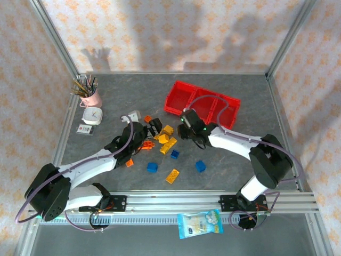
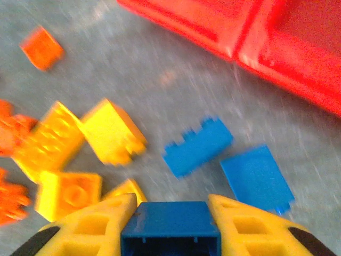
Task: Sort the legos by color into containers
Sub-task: Pick up the lego from the center of the table, then place the lego in the container.
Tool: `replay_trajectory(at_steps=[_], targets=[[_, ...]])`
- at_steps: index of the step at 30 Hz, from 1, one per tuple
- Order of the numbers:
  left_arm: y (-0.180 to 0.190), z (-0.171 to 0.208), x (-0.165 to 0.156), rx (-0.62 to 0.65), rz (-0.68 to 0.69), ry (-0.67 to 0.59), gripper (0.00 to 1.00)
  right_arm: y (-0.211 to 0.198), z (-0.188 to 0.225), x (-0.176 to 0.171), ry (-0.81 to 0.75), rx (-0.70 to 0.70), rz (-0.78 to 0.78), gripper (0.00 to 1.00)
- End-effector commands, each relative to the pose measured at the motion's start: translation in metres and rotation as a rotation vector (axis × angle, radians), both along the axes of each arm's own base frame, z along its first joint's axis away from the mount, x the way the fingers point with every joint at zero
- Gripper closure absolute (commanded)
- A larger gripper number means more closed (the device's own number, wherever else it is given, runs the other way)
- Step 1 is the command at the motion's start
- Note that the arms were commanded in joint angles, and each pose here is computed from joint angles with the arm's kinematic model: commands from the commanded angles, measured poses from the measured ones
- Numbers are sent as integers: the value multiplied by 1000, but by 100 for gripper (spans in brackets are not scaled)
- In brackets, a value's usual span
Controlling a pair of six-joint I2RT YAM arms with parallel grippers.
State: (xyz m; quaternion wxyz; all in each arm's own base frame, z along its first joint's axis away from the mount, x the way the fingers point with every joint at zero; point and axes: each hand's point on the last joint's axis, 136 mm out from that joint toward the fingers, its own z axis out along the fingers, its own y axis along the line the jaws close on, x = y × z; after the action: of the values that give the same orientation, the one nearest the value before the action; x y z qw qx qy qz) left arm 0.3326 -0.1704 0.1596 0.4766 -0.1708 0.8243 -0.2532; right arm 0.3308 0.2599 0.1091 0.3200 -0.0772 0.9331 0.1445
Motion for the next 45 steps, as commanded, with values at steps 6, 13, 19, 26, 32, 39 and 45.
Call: replay_trajectory(at_steps=[6, 13, 19, 26, 32, 39, 45], targets=[[27, 35, 15, -11, 41, -50, 1, 5, 52, 71, -144, 21, -103, 84], [46, 44, 32, 11, 68, -57, 1, -7, 56, 143, -210, -5, -230, 84], [45, 42, 46, 24, 61, -40, 1, -8, 31, 191, -201, -47, -269, 84], [42, 38, 55, 15, 59, -38, 1, -13, 23, 221, -243, -131, -311, 75], [39, 38, 61, 11, 49, -36, 1, -10, 38, 229, -268, -126, -303, 55], [36, 43, 59, 1, 35, -39, 1, -11, 76, 212, -290, -66, -275, 43], [33, 45, 49, -16, 1, -35, 1, -18, 82, 164, -247, 5, -221, 38]])
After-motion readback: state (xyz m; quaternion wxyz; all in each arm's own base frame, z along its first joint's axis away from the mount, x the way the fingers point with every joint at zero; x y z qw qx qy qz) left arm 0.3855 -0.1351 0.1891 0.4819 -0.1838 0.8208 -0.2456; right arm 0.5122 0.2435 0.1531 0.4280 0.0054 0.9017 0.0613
